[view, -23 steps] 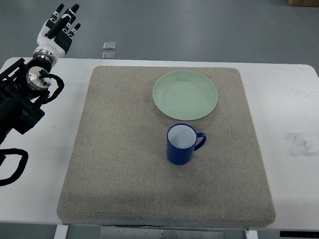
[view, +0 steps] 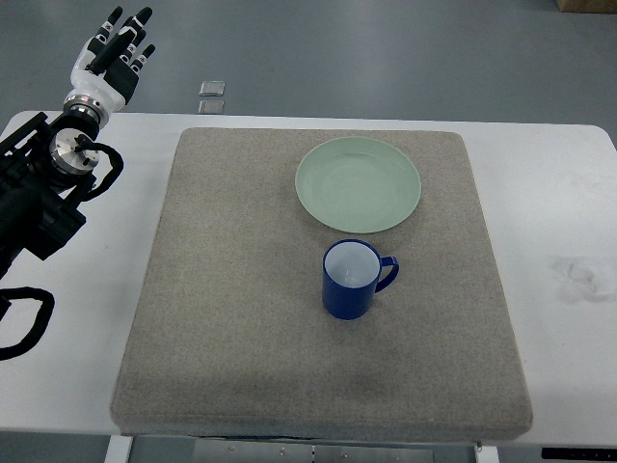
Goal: Place cup left of plate with left hand
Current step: 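Raise the left hand and swing it over the pad toward the plate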
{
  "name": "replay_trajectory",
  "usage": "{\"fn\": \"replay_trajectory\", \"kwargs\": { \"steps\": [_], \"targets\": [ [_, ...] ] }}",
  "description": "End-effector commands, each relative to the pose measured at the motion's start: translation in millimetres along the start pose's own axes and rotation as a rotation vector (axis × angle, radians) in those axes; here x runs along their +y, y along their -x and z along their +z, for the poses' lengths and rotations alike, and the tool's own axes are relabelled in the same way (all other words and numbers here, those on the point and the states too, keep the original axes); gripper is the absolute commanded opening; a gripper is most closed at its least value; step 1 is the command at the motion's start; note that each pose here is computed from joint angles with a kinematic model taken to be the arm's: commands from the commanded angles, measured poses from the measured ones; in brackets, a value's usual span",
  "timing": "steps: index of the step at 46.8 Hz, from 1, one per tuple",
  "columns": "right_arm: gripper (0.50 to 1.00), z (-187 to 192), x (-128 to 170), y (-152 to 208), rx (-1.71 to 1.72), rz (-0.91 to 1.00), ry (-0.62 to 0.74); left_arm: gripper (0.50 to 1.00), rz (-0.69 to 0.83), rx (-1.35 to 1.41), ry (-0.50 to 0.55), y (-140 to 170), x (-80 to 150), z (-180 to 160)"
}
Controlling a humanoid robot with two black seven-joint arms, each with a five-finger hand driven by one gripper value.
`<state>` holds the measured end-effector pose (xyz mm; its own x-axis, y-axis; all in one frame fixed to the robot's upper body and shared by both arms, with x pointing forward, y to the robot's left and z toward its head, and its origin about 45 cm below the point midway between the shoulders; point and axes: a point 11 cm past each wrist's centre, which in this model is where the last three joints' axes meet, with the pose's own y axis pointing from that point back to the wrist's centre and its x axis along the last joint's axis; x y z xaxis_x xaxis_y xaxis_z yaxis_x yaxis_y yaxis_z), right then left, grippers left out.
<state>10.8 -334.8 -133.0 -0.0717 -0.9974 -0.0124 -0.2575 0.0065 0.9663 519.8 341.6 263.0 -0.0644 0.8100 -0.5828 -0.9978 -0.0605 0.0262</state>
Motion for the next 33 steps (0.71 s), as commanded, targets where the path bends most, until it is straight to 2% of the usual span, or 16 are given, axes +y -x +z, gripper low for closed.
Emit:
{"fn": "replay_trajectory", "kwargs": {
  "steps": [1, 13, 19, 33],
  "targets": [
    [0.932, 0.0, 0.0, -0.2, 0.000, 0.000, 0.000, 0.996, 0.001, 0.000, -0.007, 1.0, 0.3, -3.9],
    [0.932, 0.0, 0.0, -0.2, 0.000, 0.000, 0.000, 0.996, -0.029, -0.040, -0.022, 8.3, -0.5, -4.7],
    [0.932, 0.0, 0.0, -0.1, 0.002, 0.000, 0.000, 0.996, -0.131, -0.108, -0.075, 33.8, 3.0, -18.5],
    [0.932, 0.0, 0.0, -0.2, 0.000, 0.000, 0.000, 0.996, -0.355, -0.229, -0.158, 77.8, 23.1, -22.1]
  ]
}}
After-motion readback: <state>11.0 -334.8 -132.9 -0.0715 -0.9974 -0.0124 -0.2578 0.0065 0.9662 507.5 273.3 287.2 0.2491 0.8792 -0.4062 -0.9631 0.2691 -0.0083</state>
